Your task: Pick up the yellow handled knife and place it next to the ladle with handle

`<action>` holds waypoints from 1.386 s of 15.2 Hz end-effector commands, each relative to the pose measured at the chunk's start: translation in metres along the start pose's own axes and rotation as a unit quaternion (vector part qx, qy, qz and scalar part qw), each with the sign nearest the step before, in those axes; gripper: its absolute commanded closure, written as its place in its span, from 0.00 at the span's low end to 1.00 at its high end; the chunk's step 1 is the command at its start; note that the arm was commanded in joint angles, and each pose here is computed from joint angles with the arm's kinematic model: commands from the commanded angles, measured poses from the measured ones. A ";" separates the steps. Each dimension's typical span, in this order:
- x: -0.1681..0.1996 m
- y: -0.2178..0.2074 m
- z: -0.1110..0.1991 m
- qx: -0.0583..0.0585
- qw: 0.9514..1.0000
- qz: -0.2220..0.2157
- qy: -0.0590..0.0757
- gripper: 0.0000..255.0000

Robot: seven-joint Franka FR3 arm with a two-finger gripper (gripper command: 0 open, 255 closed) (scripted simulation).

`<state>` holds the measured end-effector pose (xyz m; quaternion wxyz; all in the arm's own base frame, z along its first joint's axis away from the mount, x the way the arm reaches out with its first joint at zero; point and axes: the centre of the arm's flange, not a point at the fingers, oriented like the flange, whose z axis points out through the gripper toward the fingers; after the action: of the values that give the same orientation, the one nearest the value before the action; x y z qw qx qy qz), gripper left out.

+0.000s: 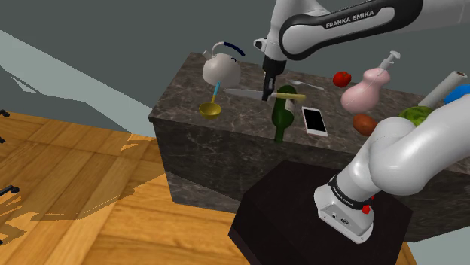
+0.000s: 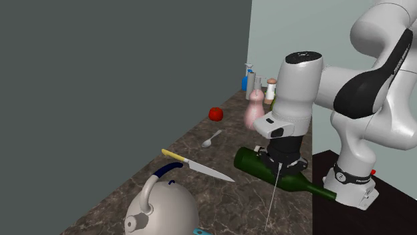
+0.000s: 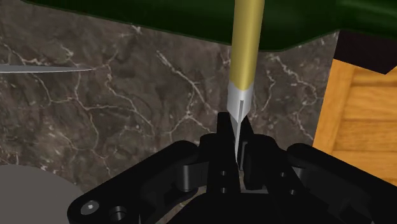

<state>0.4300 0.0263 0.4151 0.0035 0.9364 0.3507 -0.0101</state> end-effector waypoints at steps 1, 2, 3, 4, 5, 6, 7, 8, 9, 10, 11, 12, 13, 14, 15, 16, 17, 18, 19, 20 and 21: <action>0.001 0.000 0.011 0.000 1.000 0.000 0.000 1.00; 0.001 0.000 0.016 0.000 1.000 0.000 0.000 1.00; 0.001 0.000 0.021 0.000 1.000 0.000 0.000 1.00; 0.001 0.000 0.027 0.000 1.000 0.000 0.000 1.00; 0.001 0.000 0.032 0.000 1.000 0.000 0.000 1.00; 0.001 0.000 0.037 0.000 1.000 0.000 0.000 1.00; 0.001 0.000 0.043 0.000 1.000 0.000 0.000 1.00; 0.001 0.000 0.048 0.000 1.000 0.000 0.000 1.00; 0.001 0.000 0.053 0.000 1.000 0.000 0.000 1.00; 0.002 0.000 0.058 0.000 1.000 0.000 0.000 1.00; 0.002 0.000 0.064 0.000 1.000 0.000 0.000 1.00; 0.002 0.000 0.069 0.000 1.000 0.000 0.000 1.00; 0.002 0.000 0.074 0.000 1.000 0.000 0.000 1.00; 0.002 0.000 0.077 0.000 1.000 0.000 0.000 1.00; 0.002 0.000 0.077 0.000 1.000 0.000 0.000 1.00; 0.002 0.000 0.077 0.000 1.000 0.000 0.000 1.00; 0.002 0.000 0.077 0.000 1.000 0.000 0.000 1.00; 0.002 0.000 0.077 0.000 1.000 0.000 0.000 1.00; 0.002 0.000 0.077 0.000 1.000 0.000 0.000 1.00; 0.002 0.000 0.077 0.000 1.000 0.000 0.000 1.00; 0.002 0.000 0.077 0.000 1.000 0.000 0.000 1.00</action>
<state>0.4308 0.0270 0.3405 0.0041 0.9364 0.3508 -0.0069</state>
